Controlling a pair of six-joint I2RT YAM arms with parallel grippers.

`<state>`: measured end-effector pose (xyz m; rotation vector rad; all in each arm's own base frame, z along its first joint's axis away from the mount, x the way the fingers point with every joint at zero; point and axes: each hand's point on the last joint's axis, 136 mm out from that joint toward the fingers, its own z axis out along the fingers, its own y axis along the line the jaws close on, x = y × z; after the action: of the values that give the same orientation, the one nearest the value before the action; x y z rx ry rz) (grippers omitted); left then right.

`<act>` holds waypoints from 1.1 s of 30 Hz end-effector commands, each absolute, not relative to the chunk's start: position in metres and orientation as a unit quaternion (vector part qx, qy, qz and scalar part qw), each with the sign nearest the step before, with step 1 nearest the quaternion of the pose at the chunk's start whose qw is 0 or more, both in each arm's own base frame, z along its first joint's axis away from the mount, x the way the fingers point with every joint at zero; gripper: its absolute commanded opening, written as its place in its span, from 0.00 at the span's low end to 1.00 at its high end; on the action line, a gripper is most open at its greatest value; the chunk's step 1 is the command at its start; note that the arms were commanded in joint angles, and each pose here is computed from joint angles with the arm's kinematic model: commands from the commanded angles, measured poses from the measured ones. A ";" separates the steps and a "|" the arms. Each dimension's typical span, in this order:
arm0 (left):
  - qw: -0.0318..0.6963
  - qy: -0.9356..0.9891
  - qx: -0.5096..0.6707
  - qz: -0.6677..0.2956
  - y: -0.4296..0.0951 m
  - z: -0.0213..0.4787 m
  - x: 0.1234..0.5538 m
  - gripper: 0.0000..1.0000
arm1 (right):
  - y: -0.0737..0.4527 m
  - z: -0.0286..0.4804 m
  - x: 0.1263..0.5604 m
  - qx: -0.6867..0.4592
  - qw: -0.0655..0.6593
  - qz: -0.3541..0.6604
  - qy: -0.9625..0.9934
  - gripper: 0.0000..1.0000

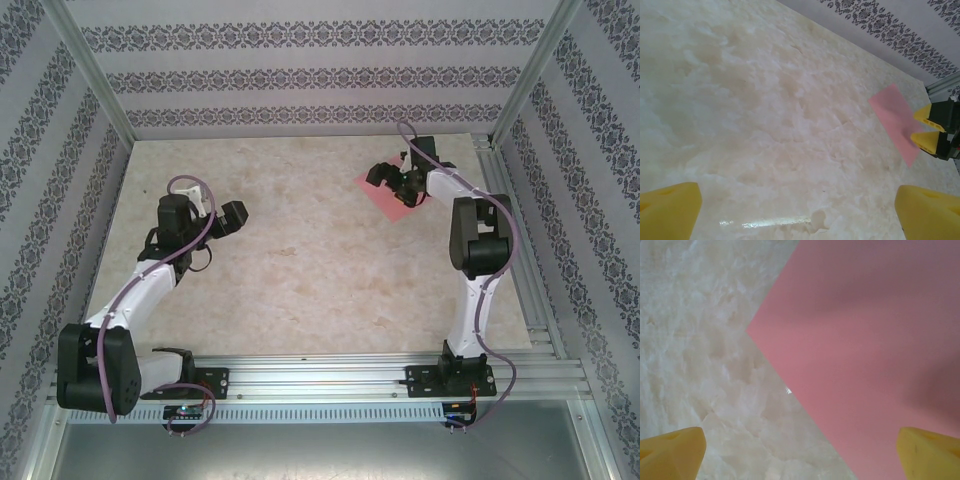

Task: Fold a paper plane with a square sheet of paper (pick it up from the middle)
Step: Move the paper to the center of the table.

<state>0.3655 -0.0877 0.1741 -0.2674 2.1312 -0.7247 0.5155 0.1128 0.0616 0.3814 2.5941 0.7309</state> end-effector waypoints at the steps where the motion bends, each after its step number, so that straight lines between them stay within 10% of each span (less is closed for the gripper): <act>1: 0.423 0.849 -0.101 -0.302 -0.092 0.187 0.358 1.00 | 0.111 0.053 0.506 0.157 0.195 0.240 0.938 0.98; 33: 0.420 0.848 -0.099 -0.310 -0.093 0.190 0.344 1.00 | 0.224 0.019 0.306 0.058 0.102 0.248 0.962 0.98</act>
<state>0.3518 -0.0893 0.1862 -0.2557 2.1261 -0.7430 0.3398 0.2217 0.0356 0.1460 2.7458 0.7507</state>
